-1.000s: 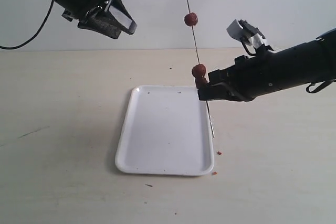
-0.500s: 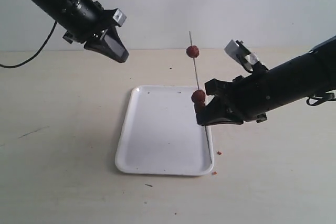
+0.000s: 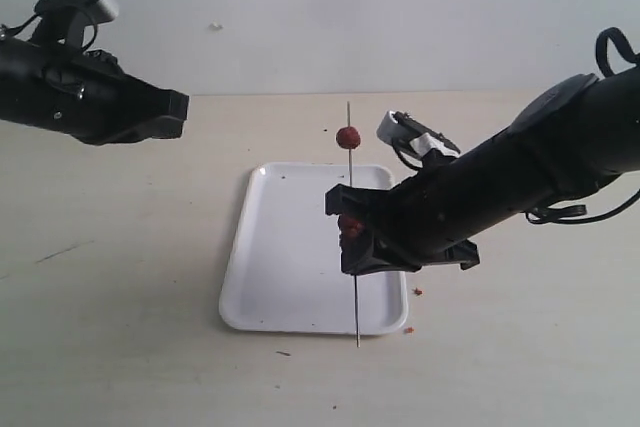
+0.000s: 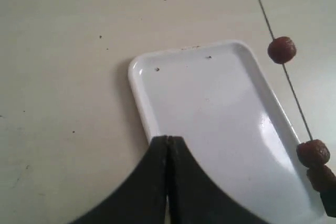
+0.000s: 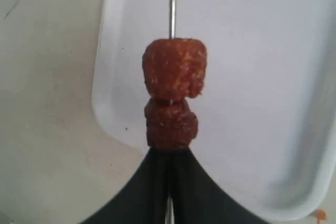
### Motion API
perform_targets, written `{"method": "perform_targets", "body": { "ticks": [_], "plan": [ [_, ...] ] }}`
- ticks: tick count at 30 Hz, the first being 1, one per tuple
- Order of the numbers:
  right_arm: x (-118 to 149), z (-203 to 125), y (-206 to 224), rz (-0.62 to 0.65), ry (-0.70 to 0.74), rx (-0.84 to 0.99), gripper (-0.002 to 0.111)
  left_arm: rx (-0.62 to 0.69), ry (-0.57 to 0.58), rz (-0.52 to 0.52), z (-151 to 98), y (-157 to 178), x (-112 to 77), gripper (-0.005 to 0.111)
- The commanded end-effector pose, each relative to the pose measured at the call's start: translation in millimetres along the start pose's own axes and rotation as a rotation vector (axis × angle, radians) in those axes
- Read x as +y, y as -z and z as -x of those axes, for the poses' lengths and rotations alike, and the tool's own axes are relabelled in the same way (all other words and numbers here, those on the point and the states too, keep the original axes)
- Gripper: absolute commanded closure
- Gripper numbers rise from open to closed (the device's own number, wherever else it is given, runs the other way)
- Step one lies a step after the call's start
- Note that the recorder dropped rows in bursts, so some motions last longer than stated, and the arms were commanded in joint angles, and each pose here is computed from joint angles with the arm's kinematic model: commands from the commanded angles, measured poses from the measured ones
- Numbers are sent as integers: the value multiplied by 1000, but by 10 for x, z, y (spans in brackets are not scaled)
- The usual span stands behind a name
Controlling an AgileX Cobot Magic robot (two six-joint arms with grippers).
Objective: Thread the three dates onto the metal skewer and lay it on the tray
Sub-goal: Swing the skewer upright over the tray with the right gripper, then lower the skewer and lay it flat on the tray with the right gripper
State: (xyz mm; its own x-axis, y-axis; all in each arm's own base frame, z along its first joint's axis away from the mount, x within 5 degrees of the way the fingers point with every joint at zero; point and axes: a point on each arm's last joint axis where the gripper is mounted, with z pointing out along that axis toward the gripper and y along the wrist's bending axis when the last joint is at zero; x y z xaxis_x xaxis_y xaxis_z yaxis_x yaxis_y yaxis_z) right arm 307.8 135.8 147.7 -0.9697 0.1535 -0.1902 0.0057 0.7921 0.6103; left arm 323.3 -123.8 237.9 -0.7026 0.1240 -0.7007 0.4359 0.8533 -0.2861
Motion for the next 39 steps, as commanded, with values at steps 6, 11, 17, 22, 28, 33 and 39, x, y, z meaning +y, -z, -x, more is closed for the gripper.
{"method": "perform_targets", "body": {
  "ticks": [6, 11, 17, 22, 28, 33, 39],
  "plan": [
    [136, -145, -241, -65, -17, 1, 108, -45, -94, 26, -152, 191, -38, 107],
    [23, -186, -390, -91, -98, 46, 108, -59, -96, 34, -149, 235, -47, 107],
    [-37, -183, -452, -114, -120, 39, 108, -65, -99, 32, -139, 259, -57, 107],
    [-41, -177, -452, -117, -119, 32, 95, -64, -99, 30, -140, 259, -59, 107],
    [-52, -156, -451, -128, -118, 9, 66, -60, -103, 25, -145, 258, -63, 107],
    [-56, -151, -450, -133, -111, 3, 57, -58, -107, 26, -146, 258, -63, 107],
    [-56, -151, -450, -133, -113, 3, 57, -58, -107, 26, -146, 258, -63, 107]
  ]
}}
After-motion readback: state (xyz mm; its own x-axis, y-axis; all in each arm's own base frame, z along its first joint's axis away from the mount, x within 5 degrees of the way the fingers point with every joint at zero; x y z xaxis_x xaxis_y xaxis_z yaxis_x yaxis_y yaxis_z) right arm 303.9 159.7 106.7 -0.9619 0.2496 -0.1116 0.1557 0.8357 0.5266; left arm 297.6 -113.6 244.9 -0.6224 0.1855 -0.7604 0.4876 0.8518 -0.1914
